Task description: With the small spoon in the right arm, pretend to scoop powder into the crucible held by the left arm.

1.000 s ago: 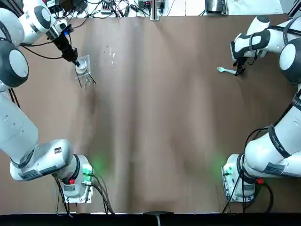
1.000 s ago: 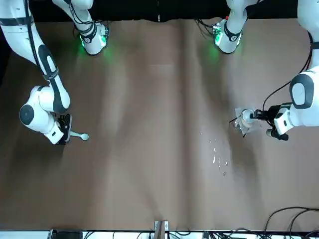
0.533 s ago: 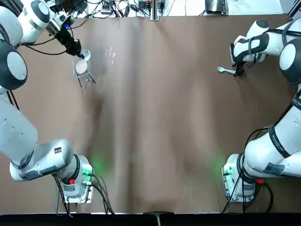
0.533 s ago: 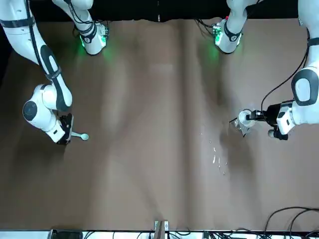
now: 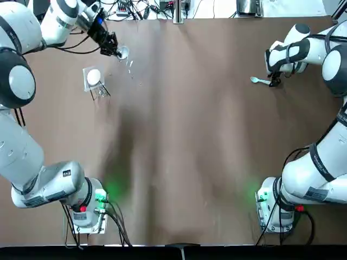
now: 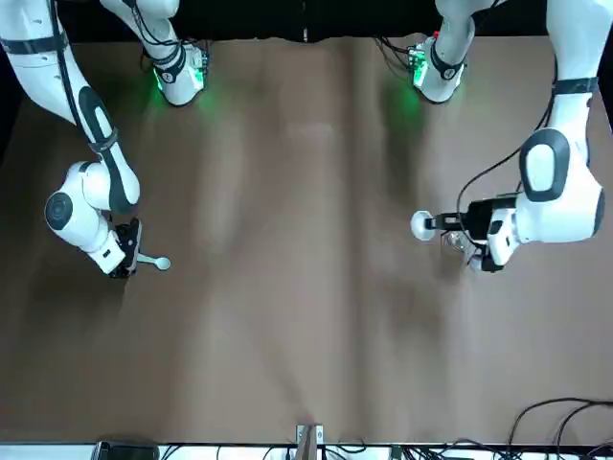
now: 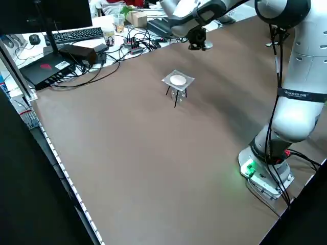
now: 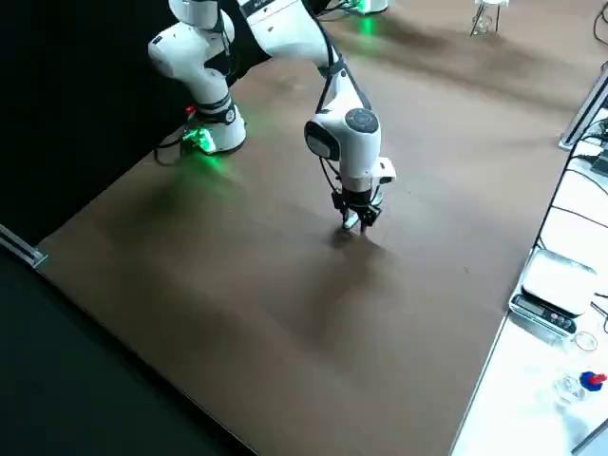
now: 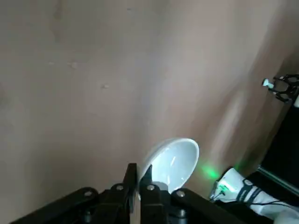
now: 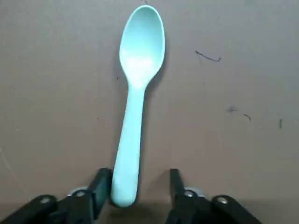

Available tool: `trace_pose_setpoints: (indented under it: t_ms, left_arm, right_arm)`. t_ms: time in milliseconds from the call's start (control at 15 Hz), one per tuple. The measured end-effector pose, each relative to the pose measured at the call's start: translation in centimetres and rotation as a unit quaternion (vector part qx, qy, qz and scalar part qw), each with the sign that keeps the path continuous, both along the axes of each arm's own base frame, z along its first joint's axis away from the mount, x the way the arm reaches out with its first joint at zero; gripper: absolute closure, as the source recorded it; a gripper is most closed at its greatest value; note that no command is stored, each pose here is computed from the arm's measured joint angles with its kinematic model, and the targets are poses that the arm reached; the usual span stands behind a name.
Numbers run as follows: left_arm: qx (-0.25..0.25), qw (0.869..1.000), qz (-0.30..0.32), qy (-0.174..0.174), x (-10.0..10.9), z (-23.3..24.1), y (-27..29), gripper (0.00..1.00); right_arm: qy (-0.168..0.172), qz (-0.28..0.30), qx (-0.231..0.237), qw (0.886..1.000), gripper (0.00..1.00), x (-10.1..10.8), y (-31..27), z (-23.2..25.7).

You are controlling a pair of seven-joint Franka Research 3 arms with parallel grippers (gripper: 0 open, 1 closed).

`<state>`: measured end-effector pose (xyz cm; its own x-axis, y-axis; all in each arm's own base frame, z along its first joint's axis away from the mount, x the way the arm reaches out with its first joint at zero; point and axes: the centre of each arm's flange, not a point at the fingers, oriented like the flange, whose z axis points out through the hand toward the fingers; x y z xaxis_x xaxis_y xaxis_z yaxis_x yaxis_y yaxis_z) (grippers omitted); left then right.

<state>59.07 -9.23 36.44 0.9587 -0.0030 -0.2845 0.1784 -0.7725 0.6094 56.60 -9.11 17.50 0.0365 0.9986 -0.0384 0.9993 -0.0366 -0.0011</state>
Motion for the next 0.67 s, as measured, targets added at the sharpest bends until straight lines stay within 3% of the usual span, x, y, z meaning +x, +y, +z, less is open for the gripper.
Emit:
trace_pose_setpoints:
  t_ms: [200,667]
  left_arm:
    - [0.008,1.0,0.017,0.004,0.0,1.2,-4.7,0.93]
    - [0.023,0.999,0.042,0.01,-0.7,1.8,-10.4,0.93]
  right_arm:
    - [-0.003,0.0,0.0,1.0,0.75,0.1,0.0,0.1]
    - [-0.003,0.0,0.0,1.0,0.75,0.1,0.0,0.1]
